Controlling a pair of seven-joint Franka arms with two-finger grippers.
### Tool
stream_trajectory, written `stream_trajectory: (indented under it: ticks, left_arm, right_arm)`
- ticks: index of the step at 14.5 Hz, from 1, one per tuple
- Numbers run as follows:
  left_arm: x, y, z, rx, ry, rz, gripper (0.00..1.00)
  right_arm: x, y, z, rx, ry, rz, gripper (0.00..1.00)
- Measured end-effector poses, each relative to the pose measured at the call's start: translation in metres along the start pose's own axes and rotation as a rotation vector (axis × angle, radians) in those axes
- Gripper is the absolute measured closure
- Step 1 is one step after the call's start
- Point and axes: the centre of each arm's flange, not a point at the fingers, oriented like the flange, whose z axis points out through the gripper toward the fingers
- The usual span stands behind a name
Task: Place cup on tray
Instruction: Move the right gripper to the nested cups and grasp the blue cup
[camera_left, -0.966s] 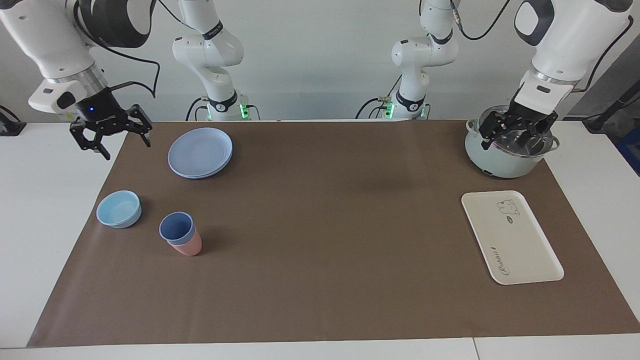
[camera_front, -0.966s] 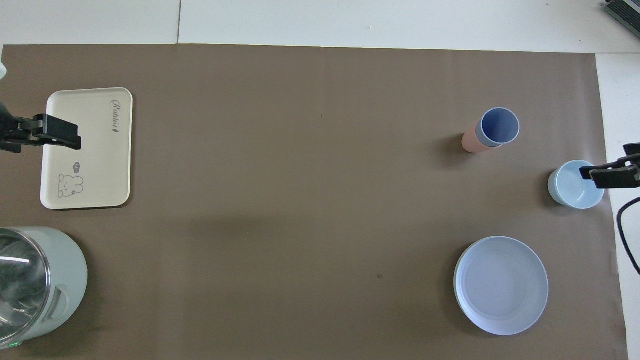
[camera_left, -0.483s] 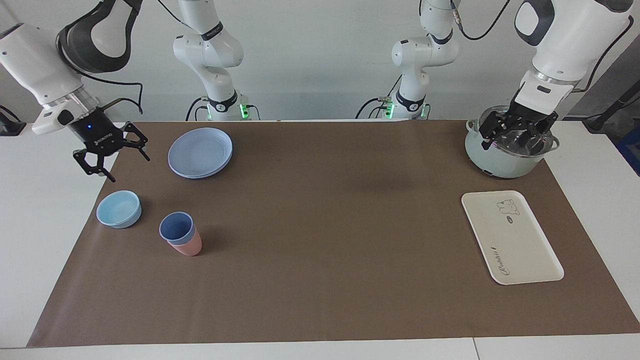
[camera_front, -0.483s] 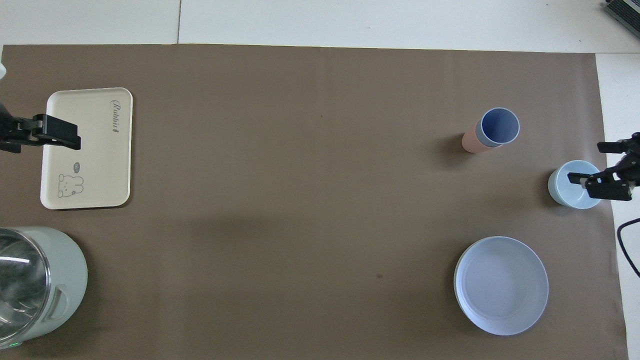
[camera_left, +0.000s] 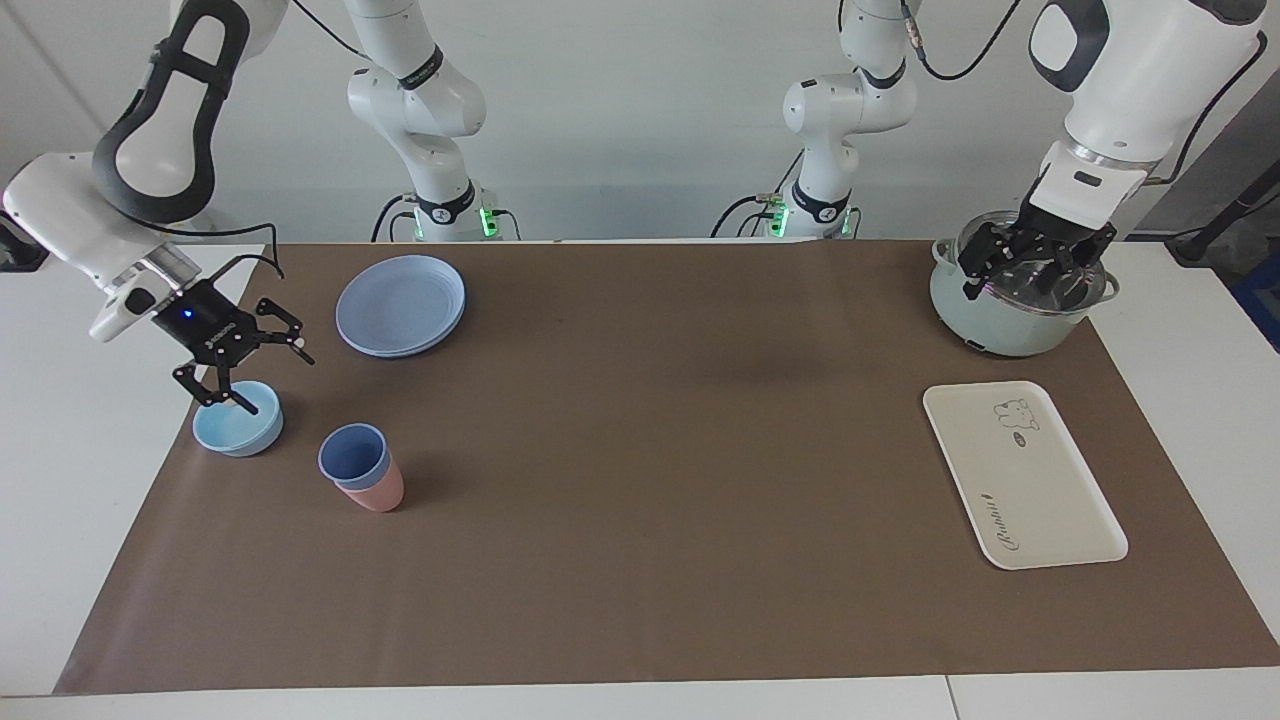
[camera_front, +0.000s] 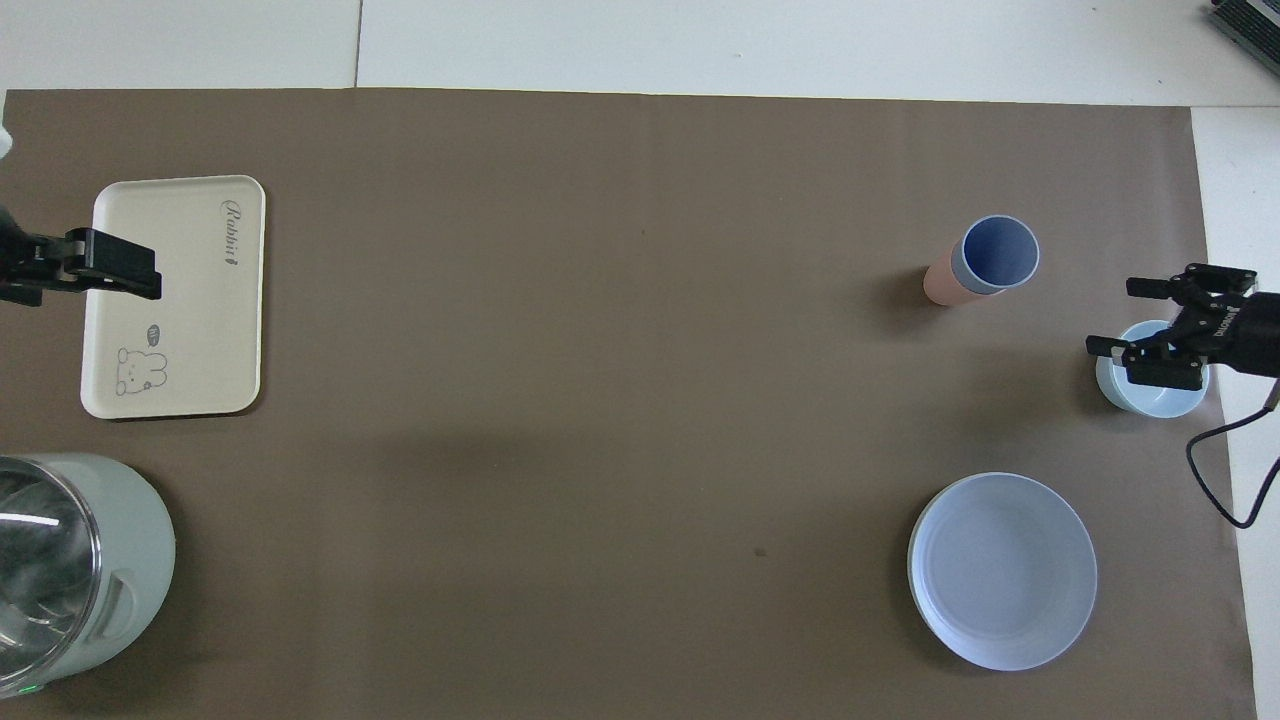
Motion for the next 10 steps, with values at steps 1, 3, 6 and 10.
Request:
stream_trajectory:
  ticks: [1, 3, 6, 10]
  left_arm:
    - [0.000, 0.000, 0.000, 0.000, 0.000, 0.000, 0.00]
    - [0.000, 0.000, 0.000, 0.000, 0.000, 0.000, 0.00]
    - [0.000, 0.000, 0.000, 0.000, 0.000, 0.000, 0.00]
    - [0.000, 0.000, 0.000, 0.000, 0.000, 0.000, 0.00]
  right_arm:
    - [-0.006, 0.005, 0.011, 0.007, 0.026, -0.006, 0.00]
    - [-0.017, 0.014, 0.030, 0.010, 0.066, -0.021, 0.00]
    - [-0.039, 0.026, 0.065, 0.019, 0.182, -0.063, 0.00]
    - [-0.060, 0.033, 0.098, 0.024, 0.237, -0.085, 0.00]
